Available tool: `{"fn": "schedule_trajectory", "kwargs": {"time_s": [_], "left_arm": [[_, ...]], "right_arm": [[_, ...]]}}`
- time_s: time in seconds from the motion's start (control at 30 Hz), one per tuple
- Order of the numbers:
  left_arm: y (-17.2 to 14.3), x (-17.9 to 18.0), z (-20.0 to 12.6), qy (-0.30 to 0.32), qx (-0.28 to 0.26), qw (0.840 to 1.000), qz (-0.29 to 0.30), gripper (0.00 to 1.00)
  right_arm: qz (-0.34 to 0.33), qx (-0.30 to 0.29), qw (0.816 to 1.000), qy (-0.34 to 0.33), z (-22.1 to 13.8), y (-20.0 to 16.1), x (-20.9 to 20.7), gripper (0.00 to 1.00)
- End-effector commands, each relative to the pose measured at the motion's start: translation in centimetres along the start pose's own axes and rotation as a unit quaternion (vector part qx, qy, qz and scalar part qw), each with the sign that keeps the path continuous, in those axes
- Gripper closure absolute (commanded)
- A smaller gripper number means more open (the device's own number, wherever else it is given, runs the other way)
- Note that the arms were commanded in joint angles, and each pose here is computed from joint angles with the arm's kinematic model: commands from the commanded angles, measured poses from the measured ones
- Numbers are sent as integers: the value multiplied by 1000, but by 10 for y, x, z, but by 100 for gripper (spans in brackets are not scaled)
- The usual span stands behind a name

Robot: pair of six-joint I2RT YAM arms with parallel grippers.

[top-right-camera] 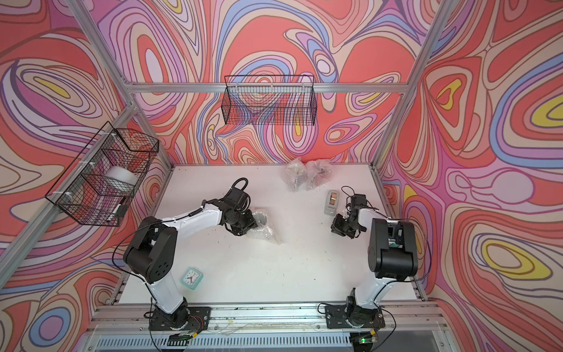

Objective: Wrap mugs in bubble wrap
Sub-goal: Tear off the tape using the Tape Cutter, then stick the tape on the bubble wrap.

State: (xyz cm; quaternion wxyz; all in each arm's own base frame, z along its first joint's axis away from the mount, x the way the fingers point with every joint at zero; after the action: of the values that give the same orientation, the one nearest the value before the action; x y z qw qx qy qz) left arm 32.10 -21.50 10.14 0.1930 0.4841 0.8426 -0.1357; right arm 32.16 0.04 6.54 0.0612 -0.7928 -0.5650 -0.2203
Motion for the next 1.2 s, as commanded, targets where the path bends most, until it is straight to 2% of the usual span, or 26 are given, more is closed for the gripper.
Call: {"fn": "schedule_trajectory", "kwargs": {"time_s": [0.0,0.07,0.17,0.27,0.37,0.7,0.93,1.17], "left_arm": [[-10,4,7,18,23,1000,-9,60],[-9,5,6,22,20,1000,-9,60],[-9,4,6,20,20,999,-15,58],[-10,4,6,15,22,999,-24,56],[-10,2,6,8,22,999,-28,53],[-10,4,1,9,17,999,-32,54],[-10,2,3,4,18,999,-36,54],[-10,4,4,9,19,999,-37,54]], "right_arm": [[-39,-35,999,16,-27,-3,30,100],[-78,-66,992,73,-46,-2,72,100],[-117,-94,972,180,-69,-8,140,100],[-135,-86,949,270,-77,-18,195,100],[-139,-56,934,325,-73,-27,234,100],[-154,-6,916,370,-41,-32,305,100],[-165,19,915,367,-25,-48,317,100],[-158,47,922,350,-8,-69,305,100]]}}
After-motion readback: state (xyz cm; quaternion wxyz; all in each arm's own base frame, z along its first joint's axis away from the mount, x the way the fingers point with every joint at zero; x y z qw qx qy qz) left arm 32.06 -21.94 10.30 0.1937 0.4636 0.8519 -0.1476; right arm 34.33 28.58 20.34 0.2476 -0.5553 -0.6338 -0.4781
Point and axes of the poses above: each gripper's point midway between its finger pads, its own z axis out along the fingers, its own x axis along the line the jaws close on, y = z × x, the point moved 5 cm from there along -z, back along the fingers, and after that the axes turned 4 degrees about -z, right-handed, at the moved point
